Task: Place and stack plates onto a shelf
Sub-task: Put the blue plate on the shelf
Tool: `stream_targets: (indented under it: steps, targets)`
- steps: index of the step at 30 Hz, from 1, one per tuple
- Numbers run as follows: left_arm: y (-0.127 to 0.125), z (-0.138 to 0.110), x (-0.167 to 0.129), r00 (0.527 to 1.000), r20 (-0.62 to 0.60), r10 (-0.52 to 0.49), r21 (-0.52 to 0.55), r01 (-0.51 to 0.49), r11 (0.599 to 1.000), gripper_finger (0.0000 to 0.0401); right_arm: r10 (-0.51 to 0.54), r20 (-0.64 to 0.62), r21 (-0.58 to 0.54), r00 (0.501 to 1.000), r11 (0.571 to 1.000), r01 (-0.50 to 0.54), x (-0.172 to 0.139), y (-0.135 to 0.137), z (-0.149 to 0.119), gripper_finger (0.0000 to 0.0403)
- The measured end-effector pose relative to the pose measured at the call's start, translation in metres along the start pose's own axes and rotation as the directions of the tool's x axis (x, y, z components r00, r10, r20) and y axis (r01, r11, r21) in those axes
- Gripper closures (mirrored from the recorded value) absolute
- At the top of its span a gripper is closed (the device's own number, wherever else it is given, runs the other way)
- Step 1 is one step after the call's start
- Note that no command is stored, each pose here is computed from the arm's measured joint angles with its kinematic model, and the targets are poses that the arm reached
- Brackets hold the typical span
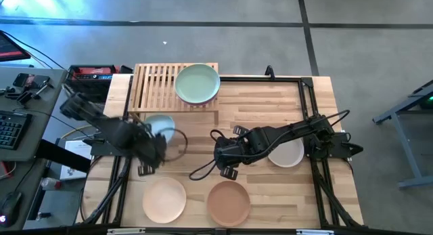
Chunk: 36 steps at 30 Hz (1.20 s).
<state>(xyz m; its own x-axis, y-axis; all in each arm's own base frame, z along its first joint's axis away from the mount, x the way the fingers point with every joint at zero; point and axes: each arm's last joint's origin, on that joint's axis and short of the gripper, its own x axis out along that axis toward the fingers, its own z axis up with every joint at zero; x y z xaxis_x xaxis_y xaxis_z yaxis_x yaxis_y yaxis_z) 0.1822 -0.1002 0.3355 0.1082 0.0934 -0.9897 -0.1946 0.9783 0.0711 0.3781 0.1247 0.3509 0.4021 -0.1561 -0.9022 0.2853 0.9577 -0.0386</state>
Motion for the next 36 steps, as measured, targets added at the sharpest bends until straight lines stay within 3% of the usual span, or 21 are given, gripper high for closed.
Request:
stream_targets:
  steps: [7,15,28,36]
  targets:
    - [0.044,-0.012,-0.023,0.984,0.171,0.044,-0.138,-0.020,0.990,0.0400,0.009,0.014,0.005,1.000,1.000,-0.009,0.000,0.001,0.001,0.0295]
    - [0.087,-0.014,-0.033,0.961,0.242,0.137,-0.167,-0.097,0.981,0.0400,-0.016,0.037,0.035,0.999,0.999,0.015,0.000,0.000,0.002,0.0295]
    - [0.143,-0.006,-0.028,0.956,0.139,0.258,-0.097,-0.246,0.964,0.0400,-0.023,0.066,0.078,0.998,0.997,0.017,0.000,0.001,0.005,0.0295]
    - [0.169,0.006,-0.015,0.962,0.025,0.272,-0.074,-0.269,0.960,0.0400,-0.009,0.085,0.085,0.996,0.996,0.002,0.000,0.002,0.006,0.0295]
